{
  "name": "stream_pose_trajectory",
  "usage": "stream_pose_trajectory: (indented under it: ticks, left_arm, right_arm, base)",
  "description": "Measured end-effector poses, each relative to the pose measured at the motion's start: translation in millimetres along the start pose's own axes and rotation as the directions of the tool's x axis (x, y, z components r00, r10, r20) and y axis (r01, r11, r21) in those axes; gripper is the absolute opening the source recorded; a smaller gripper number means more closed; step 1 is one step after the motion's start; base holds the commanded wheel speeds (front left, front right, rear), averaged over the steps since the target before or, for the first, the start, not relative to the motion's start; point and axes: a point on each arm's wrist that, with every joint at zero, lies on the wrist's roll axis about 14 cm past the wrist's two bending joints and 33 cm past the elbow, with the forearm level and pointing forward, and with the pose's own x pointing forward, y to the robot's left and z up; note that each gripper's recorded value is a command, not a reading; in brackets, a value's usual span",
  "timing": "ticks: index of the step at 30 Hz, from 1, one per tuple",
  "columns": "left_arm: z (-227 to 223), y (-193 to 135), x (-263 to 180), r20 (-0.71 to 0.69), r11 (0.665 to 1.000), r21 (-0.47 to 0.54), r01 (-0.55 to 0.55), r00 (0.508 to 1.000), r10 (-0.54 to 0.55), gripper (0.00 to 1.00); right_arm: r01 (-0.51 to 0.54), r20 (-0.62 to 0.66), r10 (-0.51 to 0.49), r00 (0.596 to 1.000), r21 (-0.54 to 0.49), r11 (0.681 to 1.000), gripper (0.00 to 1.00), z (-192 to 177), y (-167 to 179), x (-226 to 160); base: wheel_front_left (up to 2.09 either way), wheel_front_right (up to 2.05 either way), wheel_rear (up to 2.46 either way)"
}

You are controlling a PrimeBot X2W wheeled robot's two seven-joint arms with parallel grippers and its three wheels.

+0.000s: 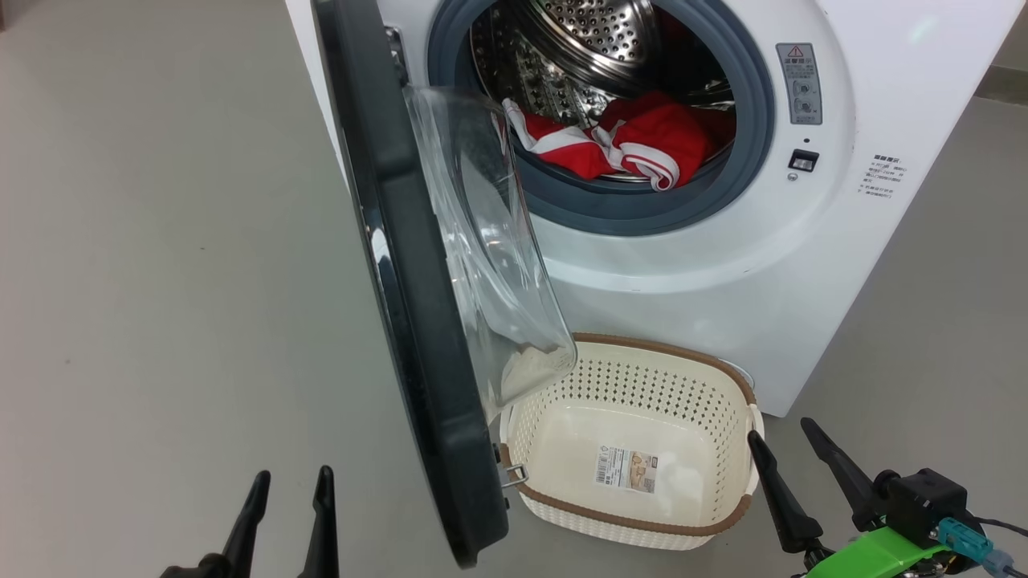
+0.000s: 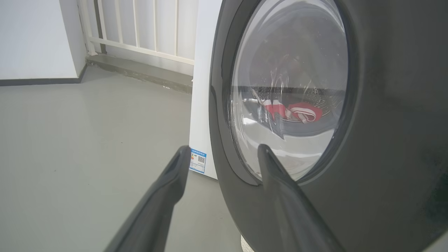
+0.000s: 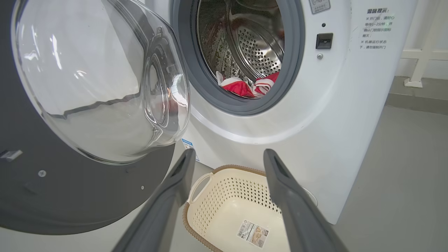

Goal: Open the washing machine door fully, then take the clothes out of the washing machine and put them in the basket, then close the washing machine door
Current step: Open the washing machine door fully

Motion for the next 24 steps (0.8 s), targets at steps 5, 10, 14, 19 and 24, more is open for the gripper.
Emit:
stream_pose_trajectory:
  ticks: [5, 10, 14, 19, 24]
  left_arm:
    - [1, 0, 0, 0.003, 1.000, -0.002, -0.001, 1.000, 0.001, 0.94]
    - [14, 0, 2, 0.045, 1.000, -0.024, -0.001, 0.999, 0.002, 0.00]
    - [42, -7, 7, 0.132, 0.999, -0.026, 0.020, 0.991, -0.016, 0.00]
    - [106, -33, 15, 0.325, 0.995, -0.008, 0.096, 0.941, -0.088, 0.00]
    - [149, -80, 4, 0.457, 0.974, 0.021, 0.223, 0.865, -0.208, 0.00]
  right_arm:
    - [-0.001, 0.002, 0.001, 1.000, -0.004, 1.000, 1.00, 1, 1, 0]
    - [-0.003, 0.005, 0.003, 1.000, -0.005, 1.000, 1.00, 1, 2, 0]
    - [-0.004, 0.004, 0.004, 1.000, -0.004, 1.000, 1.00, 1, 2, 1]
    - [-0.003, 0.002, 0.003, 1.000, -0.001, 1.000, 1.00, 0, 1, 1]
    - [0.002, 0.003, -0.002, 1.000, 0.002, 1.000, 1.00, 0, 0, 1]
  base:
    - [0.00, 0.00, 0.00]
    - [0.00, 0.00, 0.00]
    - [0.00, 0.00, 0.00]
    - [0.00, 0.00, 0.00]
    - [0.00, 0.00, 0.00]
